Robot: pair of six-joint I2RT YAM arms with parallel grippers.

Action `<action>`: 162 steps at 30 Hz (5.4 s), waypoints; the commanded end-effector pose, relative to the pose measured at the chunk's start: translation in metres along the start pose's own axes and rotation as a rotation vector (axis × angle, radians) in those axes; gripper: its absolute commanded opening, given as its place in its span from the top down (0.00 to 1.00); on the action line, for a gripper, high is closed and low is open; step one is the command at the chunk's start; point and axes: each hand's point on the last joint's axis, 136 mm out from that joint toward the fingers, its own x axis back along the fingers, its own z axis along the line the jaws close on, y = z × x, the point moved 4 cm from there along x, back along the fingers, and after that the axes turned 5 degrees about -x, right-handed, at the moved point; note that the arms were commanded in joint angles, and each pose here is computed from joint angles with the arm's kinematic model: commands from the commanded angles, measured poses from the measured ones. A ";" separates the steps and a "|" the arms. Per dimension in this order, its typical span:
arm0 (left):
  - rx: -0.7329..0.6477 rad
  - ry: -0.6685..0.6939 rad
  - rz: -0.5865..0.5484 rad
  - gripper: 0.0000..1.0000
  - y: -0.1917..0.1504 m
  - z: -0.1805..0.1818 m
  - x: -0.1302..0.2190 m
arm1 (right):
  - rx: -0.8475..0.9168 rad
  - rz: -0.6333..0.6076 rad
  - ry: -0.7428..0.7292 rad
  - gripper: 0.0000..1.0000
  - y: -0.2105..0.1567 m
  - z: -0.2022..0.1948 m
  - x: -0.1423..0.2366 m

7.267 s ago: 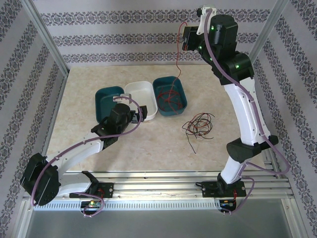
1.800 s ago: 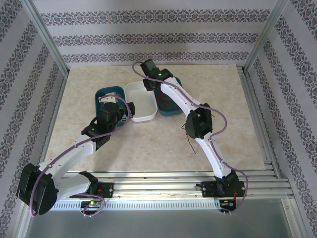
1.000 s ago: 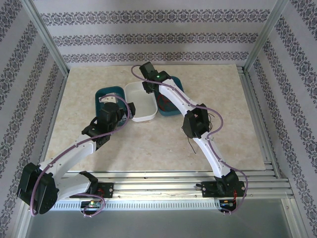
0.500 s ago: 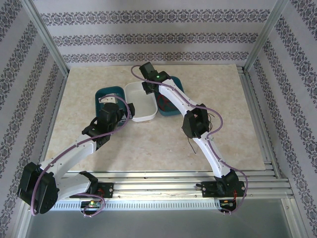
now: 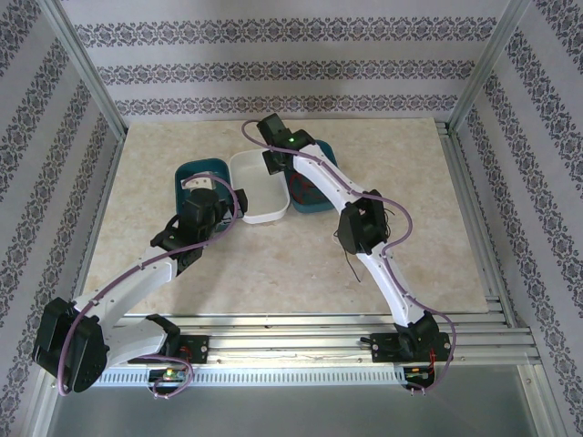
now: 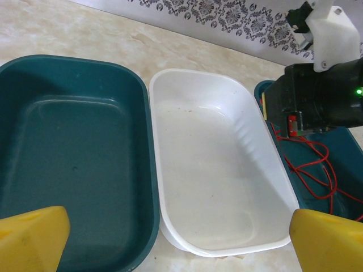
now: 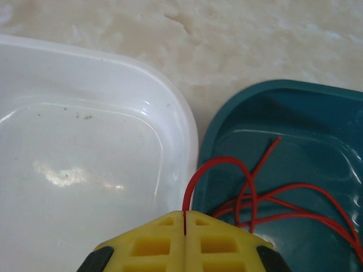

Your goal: Untangle the cables

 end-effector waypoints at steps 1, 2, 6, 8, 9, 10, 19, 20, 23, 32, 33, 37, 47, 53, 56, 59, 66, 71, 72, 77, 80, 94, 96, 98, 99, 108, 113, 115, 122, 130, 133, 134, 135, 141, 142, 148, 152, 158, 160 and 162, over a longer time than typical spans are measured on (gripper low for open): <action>0.025 0.011 -0.002 0.01 -0.002 0.004 -0.004 | -0.016 -0.080 -0.044 1.00 0.021 -0.013 0.057; 0.025 0.008 -0.003 0.01 -0.002 0.004 -0.004 | -0.016 -0.087 -0.058 1.00 0.021 -0.016 0.064; 0.028 0.003 -0.001 0.01 -0.003 0.003 -0.005 | -0.015 -0.119 -0.114 1.00 0.019 -0.028 0.086; 0.029 -0.001 0.001 0.01 -0.003 0.002 -0.006 | -0.017 -0.126 -0.158 1.00 0.017 -0.036 0.095; 0.029 -0.001 0.002 0.01 -0.003 0.002 -0.006 | -0.016 -0.129 -0.180 1.00 0.016 -0.040 0.098; 0.032 -0.003 0.001 0.01 -0.002 0.001 -0.006 | -0.016 -0.131 -0.211 1.00 0.015 -0.046 0.102; 0.028 -0.020 0.008 0.01 -0.002 -0.002 -0.007 | -0.049 -0.108 -0.362 1.00 0.002 -0.084 0.105; 0.028 -0.022 0.009 0.01 -0.002 -0.002 -0.008 | -0.049 -0.099 -0.376 1.00 0.001 -0.088 0.099; 0.027 -0.029 0.014 0.01 -0.003 -0.003 -0.008 | -0.055 -0.079 -0.401 1.00 0.002 -0.099 0.082; 0.016 -0.028 0.015 0.01 -0.001 -0.005 -0.009 | 0.001 0.014 -0.445 1.00 -0.002 -0.111 0.034; 0.016 -0.027 0.016 0.01 -0.001 -0.005 -0.010 | 0.007 0.022 -0.439 1.00 -0.003 -0.110 0.030; 0.015 -0.030 0.021 0.01 -0.001 -0.006 -0.013 | 0.021 0.046 -0.389 1.00 -0.007 -0.100 0.017; 0.016 -0.035 0.027 0.01 -0.002 -0.008 -0.014 | 0.055 0.089 -0.248 1.00 -0.018 -0.066 -0.011; 0.019 -0.031 0.026 0.01 -0.003 -0.005 -0.012 | 0.036 0.119 -0.169 1.00 -0.023 -0.059 -0.019; 0.021 -0.032 0.025 0.01 -0.003 -0.006 -0.012 | 0.035 0.133 -0.136 1.00 -0.025 -0.056 -0.023; 0.023 -0.033 0.027 0.01 -0.004 -0.006 -0.013 | 0.019 0.156 -0.075 0.98 -0.029 -0.051 -0.028; 0.022 -0.032 0.030 0.01 -0.004 -0.005 -0.012 | -0.019 0.159 -0.043 0.95 -0.028 -0.054 -0.035; 0.020 -0.029 0.030 0.01 -0.004 -0.005 -0.012 | -0.040 0.187 -0.009 0.86 -0.032 -0.055 -0.046; 0.020 -0.028 0.029 0.01 -0.004 -0.005 -0.012 | -0.046 0.189 0.000 0.81 -0.032 -0.055 -0.047; 0.016 -0.026 0.033 0.01 -0.004 -0.005 -0.011 | -0.062 0.158 0.017 0.72 -0.023 -0.053 -0.036; 0.016 -0.025 0.031 0.01 -0.004 -0.004 -0.011 | -0.061 0.119 0.013 0.64 -0.011 -0.056 -0.019; 0.017 -0.021 0.024 0.01 -0.004 -0.003 -0.009 | -0.057 0.002 -0.023 0.44 0.016 -0.073 0.056; 0.018 -0.023 0.024 0.01 -0.003 -0.003 -0.008 | -0.055 0.009 -0.029 0.44 0.014 -0.073 0.054; 0.018 -0.023 0.024 0.01 -0.003 -0.003 -0.008 | -0.053 0.022 -0.041 0.46 0.011 -0.074 0.052; 0.019 -0.025 0.023 0.01 -0.003 -0.003 -0.008 | -0.054 0.026 -0.048 0.48 0.010 -0.074 0.052; -0.003 -0.047 0.032 0.01 -0.002 -0.006 -0.005 | -0.128 0.005 -0.084 0.49 -0.008 -0.097 0.093; -0.025 -0.089 0.058 0.01 -0.006 -0.015 -0.008 | -0.258 0.011 -0.089 0.50 -0.052 -0.132 0.120; -0.039 -0.122 0.072 0.01 -0.007 -0.023 -0.010 | -0.334 0.039 -0.082 0.50 -0.080 -0.154 0.125; -0.139 -0.267 0.123 0.01 -0.014 -0.086 -0.023 | -0.555 0.099 -0.083 0.52 -0.156 -0.213 0.147; -0.282 -0.479 0.243 0.03 -0.045 -0.193 -0.050 | -0.624 0.142 -0.113 0.52 -0.207 -0.232 0.142; -0.328 -0.539 0.286 0.07 -0.060 -0.224 -0.061 | -0.642 0.155 -0.109 0.52 -0.211 -0.236 0.137; -0.341 -0.553 0.296 0.08 -0.065 -0.232 -0.065 | -0.646 0.158 -0.107 0.53 -0.210 -0.237 0.135; -0.352 -0.566 0.312 0.09 -0.071 -0.241 -0.068 | -0.644 0.155 -0.099 0.54 -0.208 -0.238 0.135; -0.399 -0.590 0.404 0.15 -0.113 -0.261 -0.087 | -0.628 0.114 -0.004 0.55 -0.178 -0.231 0.137; -0.399 -0.589 0.419 0.17 -0.120 -0.261 -0.088 | -0.638 0.111 0.030 0.55 -0.173 -0.227 0.136; -0.368 -0.598 0.463 0.32 -0.149 -0.259 -0.092 | -0.661 0.128 0.052 0.58 -0.166 -0.205 0.116; -0.330 -0.594 0.490 0.38 -0.165 -0.254 -0.093 | -0.630 0.180 -0.023 0.60 -0.169 -0.190 0.098; -0.262 -0.602 0.504 0.45 -0.179 -0.246 -0.093 | -0.611 0.245 -0.171 0.66 -0.176 -0.188 0.070; -0.250 -0.605 0.509 0.46 -0.182 -0.245 -0.093 | -0.617 0.262 -0.178 0.68 -0.179 -0.188 0.060; -0.235 -0.613 0.512 0.47 -0.184 -0.245 -0.092 | -0.621 0.266 -0.179 0.71 -0.179 -0.186 0.051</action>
